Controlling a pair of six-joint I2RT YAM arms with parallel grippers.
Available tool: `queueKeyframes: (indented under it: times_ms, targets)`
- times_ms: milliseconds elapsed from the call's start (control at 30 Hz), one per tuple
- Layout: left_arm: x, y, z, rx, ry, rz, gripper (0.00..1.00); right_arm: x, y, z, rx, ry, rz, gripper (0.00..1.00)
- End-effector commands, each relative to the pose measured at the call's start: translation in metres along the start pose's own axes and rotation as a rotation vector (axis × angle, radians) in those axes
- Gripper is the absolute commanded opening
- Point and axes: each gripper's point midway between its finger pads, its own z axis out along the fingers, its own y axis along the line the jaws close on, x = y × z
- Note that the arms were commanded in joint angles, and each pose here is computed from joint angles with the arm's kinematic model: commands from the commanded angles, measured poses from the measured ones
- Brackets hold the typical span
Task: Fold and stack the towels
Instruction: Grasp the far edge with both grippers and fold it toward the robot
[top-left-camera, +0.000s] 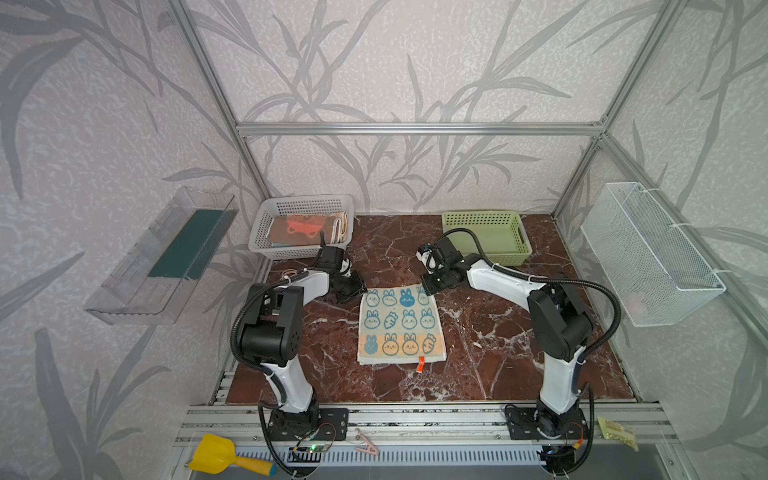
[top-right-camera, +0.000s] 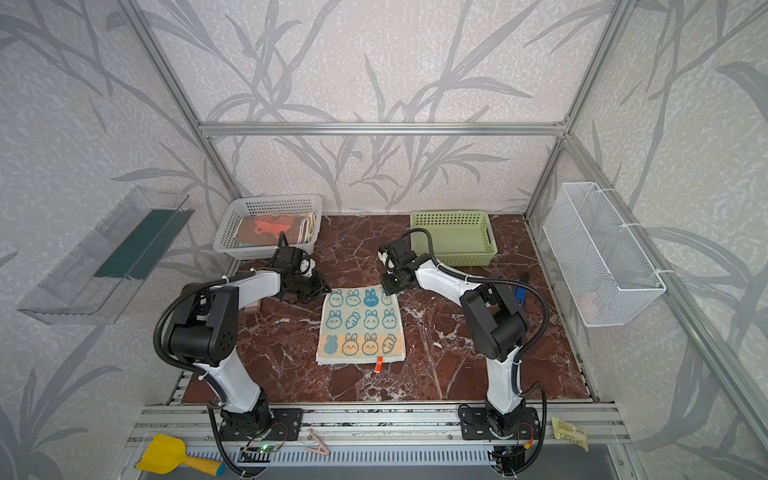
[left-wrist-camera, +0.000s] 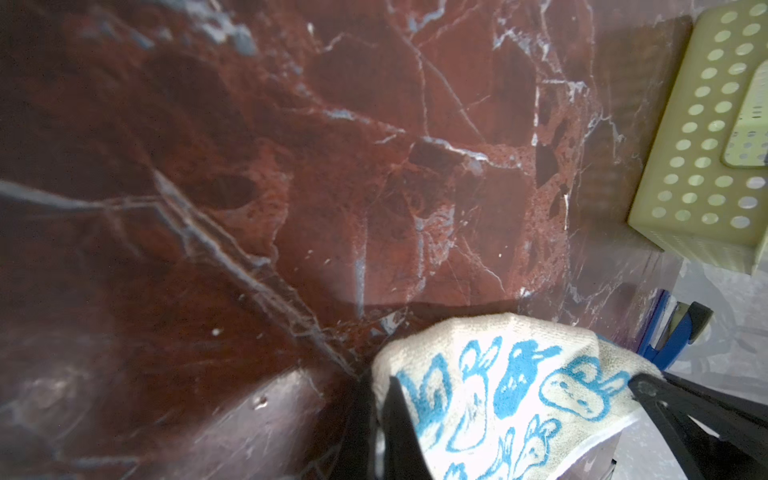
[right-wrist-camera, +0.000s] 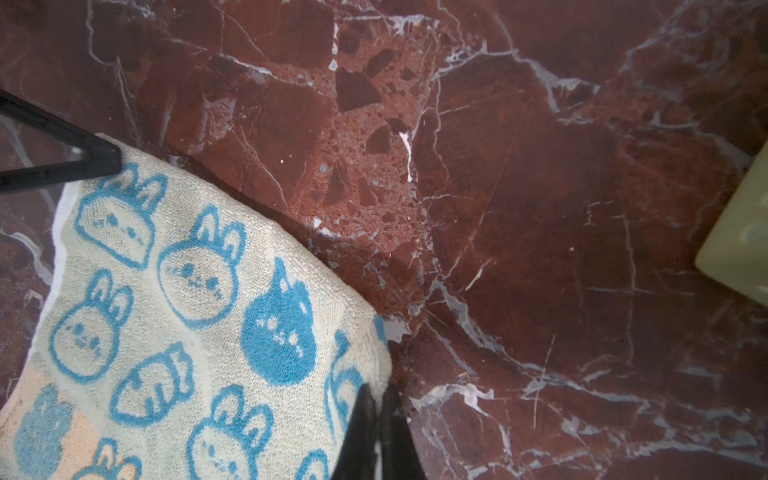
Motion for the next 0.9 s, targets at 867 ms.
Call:
queueKeyframes:
  times_ms: [867]
  targets:
    - [0.000, -0.038, -0.070, 0.161, -0.254, 0.218, 0.00, -0.004, -0.003, -0.063, -0.070, -0.109, 0.034, 0.00]
